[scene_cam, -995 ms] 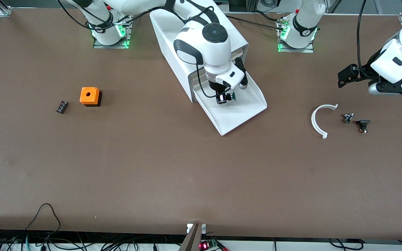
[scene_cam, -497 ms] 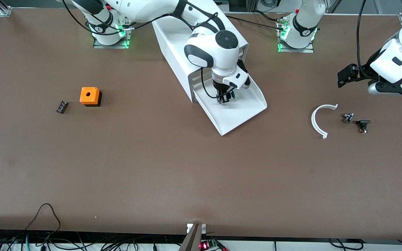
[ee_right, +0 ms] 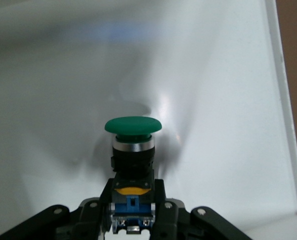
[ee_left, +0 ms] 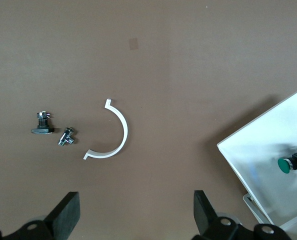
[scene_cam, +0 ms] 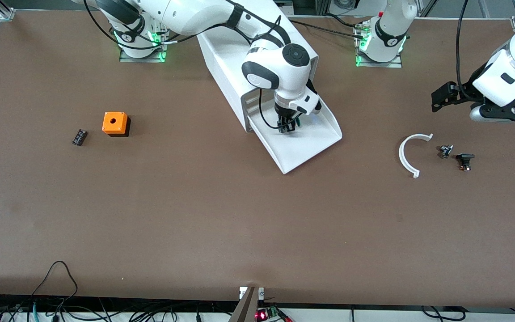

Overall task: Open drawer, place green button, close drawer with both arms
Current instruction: 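Lower the button into the drawer and open the right gripper, then raise the right gripper away while the left gripper reaches the drawer front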

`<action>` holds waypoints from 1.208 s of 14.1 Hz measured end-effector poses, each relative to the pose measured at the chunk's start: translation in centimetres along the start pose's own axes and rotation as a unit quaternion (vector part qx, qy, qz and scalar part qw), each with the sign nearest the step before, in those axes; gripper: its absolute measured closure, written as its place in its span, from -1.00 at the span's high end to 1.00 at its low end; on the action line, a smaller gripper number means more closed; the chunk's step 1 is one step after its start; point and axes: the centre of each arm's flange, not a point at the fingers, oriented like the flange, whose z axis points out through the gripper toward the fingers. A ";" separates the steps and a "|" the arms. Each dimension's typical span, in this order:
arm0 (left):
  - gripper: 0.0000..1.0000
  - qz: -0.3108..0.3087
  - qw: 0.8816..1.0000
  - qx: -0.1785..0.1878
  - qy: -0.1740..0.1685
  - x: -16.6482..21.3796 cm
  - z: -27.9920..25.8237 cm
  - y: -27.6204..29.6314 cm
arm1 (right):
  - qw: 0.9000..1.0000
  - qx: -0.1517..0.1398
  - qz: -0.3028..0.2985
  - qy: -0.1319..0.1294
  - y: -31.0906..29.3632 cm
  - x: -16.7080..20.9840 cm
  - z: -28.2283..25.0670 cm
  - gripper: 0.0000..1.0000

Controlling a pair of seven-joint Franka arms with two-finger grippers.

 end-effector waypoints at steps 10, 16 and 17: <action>1.00 -0.027 0.999 -0.033 0.004 3.9 5.3 5.3 | 0.973 -0.032 0.223 0.050 5.5 -3.7 -9.6 1.00; 1.00 -0.118 0.991 -0.058 0.013 5.9 22.2 14.9 | 0.936 -0.092 0.336 0.047 11.8 -15.5 -19.3 1.00; 1.00 -0.126 0.990 -0.064 0.018 6.4 24.3 15.0 | 0.925 -0.102 0.364 0.043 13.2 -18.5 -20.1 1.00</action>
